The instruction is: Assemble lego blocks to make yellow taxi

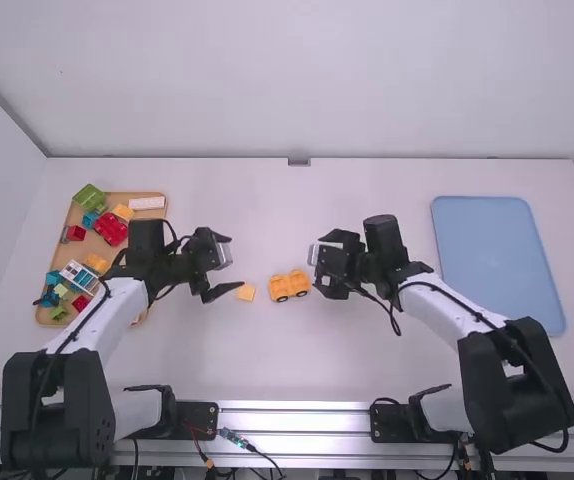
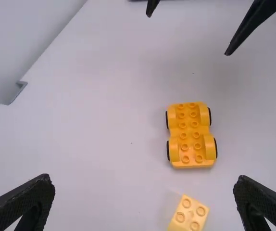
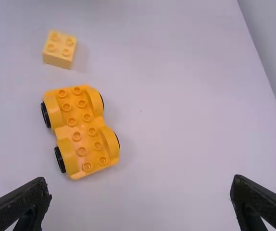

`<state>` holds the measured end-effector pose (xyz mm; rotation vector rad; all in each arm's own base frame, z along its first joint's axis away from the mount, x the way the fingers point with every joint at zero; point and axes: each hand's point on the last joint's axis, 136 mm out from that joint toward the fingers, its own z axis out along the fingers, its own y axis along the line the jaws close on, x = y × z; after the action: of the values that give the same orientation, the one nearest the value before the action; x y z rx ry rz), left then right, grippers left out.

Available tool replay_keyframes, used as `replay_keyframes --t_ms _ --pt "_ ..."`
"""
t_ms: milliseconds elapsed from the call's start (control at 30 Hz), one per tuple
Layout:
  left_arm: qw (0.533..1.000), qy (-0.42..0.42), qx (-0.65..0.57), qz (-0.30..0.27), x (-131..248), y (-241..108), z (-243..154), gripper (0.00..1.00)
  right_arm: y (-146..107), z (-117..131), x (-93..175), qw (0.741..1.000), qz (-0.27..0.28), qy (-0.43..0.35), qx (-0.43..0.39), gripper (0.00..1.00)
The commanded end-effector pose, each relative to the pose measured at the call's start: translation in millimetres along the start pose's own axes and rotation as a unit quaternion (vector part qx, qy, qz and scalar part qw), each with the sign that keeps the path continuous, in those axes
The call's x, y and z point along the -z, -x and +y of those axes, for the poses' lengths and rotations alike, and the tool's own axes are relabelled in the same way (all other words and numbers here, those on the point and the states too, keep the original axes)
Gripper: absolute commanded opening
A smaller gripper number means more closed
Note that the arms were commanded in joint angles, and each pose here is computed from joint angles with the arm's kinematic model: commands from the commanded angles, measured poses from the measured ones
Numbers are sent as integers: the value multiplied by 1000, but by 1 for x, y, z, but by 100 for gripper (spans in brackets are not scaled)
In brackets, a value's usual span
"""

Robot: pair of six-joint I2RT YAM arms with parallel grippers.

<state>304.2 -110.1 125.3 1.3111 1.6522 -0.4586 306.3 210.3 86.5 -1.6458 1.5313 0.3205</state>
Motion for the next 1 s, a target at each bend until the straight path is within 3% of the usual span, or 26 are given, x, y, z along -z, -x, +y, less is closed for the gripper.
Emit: replay_keyframes --t_ms 0,367,600,967 --pt "1000 -14 4 -11 -1 -1 -13 99 -1 2 -1 999 -1 3 -43 99" --pt "996 -38 -14 -83 -4 9 -33 99 8 10 -7 997 -50 35 -36 99" --pt "998 -30 -5 -53 -6 -2 -32 99 3 5 -19 986 -133 92 -38 99" --pt "999 -26 -4 -46 -10 -10 -28 99 -4 15 -62 968 -167 185 -25 99"
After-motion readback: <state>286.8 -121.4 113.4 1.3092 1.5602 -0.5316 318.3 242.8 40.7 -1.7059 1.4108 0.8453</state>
